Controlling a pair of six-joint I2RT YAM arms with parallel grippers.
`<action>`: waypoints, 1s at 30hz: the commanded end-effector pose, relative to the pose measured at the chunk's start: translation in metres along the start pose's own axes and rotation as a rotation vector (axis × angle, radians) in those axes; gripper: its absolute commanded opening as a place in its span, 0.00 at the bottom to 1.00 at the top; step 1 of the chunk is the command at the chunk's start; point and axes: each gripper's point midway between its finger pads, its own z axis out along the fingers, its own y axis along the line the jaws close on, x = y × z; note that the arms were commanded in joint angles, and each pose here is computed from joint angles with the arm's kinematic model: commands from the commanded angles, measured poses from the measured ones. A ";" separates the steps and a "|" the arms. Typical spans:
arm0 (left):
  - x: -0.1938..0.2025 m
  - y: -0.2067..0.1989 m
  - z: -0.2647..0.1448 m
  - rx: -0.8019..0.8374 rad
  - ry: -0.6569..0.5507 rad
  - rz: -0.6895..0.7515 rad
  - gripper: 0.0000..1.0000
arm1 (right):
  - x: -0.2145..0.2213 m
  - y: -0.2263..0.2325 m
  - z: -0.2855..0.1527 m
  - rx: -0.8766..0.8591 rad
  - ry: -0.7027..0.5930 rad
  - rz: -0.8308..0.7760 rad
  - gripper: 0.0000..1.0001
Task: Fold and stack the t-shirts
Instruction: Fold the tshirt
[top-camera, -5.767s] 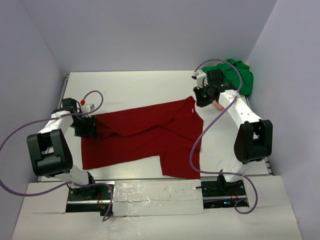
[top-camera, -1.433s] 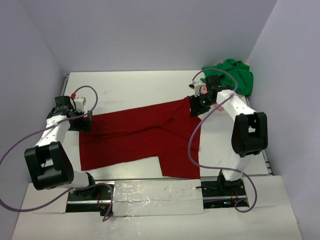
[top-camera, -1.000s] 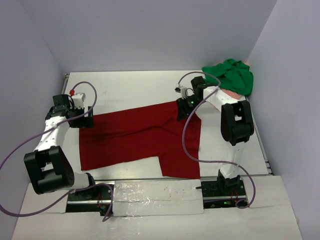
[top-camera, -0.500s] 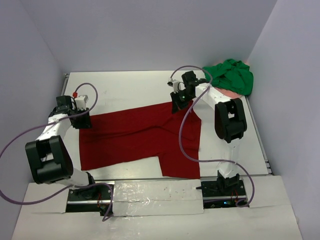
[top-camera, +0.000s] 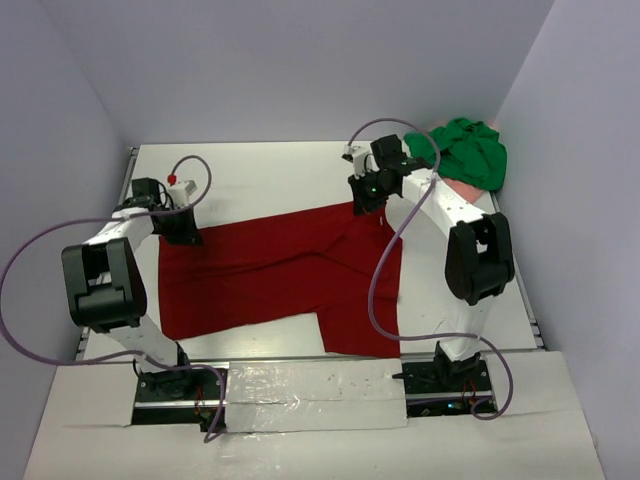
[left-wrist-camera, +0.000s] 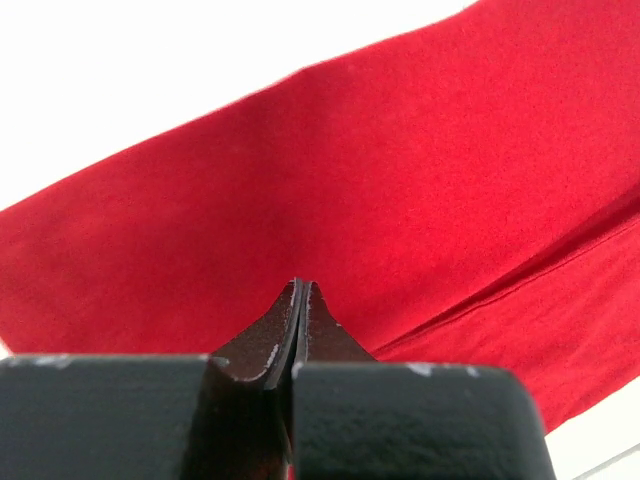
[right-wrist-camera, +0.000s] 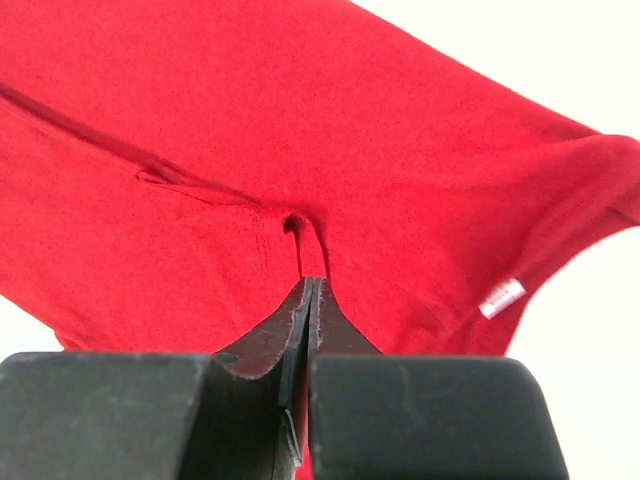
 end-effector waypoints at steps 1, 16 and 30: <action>-0.001 -0.009 0.015 0.058 0.028 0.019 0.00 | -0.026 0.000 -0.039 0.073 -0.102 -0.048 0.00; 0.024 0.015 0.070 -0.125 0.156 0.021 0.00 | -0.071 0.004 -0.147 0.192 -0.320 -0.075 0.00; -0.057 0.014 0.120 -0.244 0.066 0.036 0.00 | -0.059 0.002 -0.202 0.275 -0.408 -0.053 0.00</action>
